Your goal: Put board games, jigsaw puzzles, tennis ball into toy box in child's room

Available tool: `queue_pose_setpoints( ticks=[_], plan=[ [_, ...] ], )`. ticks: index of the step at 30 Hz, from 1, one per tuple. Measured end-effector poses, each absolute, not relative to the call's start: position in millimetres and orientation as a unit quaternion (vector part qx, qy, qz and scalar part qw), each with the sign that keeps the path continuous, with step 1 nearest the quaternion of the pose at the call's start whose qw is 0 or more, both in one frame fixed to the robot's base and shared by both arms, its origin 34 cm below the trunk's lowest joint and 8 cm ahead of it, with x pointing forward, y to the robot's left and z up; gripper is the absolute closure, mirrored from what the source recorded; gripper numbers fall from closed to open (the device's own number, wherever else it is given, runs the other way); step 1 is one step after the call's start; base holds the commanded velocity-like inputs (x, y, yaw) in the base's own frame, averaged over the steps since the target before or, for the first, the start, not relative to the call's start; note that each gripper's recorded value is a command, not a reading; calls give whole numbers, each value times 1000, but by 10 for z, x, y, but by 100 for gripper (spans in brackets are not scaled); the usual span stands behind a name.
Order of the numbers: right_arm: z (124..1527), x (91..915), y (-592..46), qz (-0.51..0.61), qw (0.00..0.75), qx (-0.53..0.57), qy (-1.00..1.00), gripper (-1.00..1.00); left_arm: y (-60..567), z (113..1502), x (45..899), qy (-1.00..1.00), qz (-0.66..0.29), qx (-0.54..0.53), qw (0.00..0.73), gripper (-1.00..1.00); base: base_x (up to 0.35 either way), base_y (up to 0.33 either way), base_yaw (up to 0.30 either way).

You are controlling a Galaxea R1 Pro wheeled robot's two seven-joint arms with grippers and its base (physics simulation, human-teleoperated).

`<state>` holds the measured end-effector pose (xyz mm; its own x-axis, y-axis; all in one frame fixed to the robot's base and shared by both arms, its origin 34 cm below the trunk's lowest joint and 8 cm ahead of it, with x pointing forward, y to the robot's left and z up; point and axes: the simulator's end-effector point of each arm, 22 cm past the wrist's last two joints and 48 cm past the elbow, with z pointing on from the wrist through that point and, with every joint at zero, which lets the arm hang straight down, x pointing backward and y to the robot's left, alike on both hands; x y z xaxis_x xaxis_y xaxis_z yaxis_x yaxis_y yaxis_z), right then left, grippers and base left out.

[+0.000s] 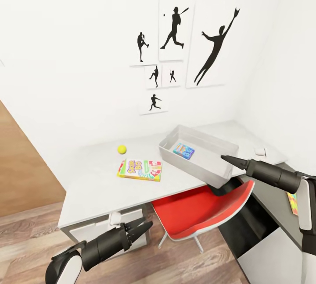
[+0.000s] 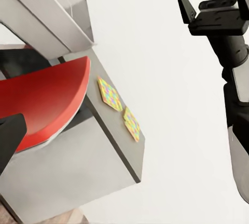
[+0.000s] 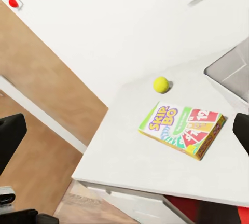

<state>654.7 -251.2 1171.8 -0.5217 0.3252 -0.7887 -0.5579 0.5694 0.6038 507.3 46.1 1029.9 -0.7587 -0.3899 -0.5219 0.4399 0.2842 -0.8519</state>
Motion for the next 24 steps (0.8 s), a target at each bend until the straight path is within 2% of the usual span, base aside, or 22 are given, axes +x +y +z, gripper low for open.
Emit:
queue_pose_setpoints(
  ticks=[24],
  plan=[
    [11582,5981,-2835,466,493,-81,730,-100,524,10277,4962,728,-580,10,364,-100,0,0,0]
  ],
)
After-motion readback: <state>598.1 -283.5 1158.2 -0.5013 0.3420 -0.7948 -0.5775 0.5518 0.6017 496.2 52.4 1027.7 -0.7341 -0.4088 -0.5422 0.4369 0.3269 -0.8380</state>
